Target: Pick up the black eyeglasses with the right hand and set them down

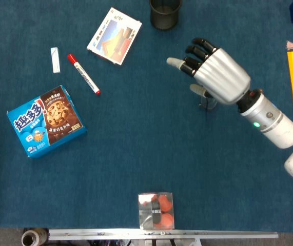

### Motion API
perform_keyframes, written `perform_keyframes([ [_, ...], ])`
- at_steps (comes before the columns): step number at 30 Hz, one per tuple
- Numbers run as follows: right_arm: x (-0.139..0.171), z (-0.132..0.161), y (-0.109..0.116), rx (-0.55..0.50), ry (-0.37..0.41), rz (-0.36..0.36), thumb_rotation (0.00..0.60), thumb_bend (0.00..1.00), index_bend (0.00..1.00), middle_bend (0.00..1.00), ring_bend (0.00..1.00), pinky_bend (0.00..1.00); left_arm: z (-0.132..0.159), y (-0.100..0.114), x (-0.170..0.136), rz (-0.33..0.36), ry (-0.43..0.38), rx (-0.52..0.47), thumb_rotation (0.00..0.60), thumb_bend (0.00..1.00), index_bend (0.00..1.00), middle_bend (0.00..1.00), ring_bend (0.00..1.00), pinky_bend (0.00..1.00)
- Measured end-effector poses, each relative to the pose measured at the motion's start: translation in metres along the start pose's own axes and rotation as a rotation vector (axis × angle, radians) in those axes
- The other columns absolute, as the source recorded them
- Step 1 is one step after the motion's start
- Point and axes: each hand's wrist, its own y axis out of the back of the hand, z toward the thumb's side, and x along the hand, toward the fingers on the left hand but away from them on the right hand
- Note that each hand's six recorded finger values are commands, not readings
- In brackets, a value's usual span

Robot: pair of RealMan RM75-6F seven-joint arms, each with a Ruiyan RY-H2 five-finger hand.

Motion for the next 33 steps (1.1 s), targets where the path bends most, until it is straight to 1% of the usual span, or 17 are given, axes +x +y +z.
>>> perform_keyframes([
  [18,0.009,0.001,-0.019,0.029,0.013,0.056,0.6,0.09,0.28,0.58,0.33,0.27,0.0,0.0,0.0,0.0,0.0,0.0,0.6,0.06,0.6,0.36,0.3,0.46],
  [33,0.021,-0.017,-0.03,0.067,-0.024,0.094,0.6,0.09,0.28,0.58,0.33,0.27,0.0,0.0,0.0,0.0,0.0,0.0,0.6,0.06,0.6,0.36,0.3,0.46],
])
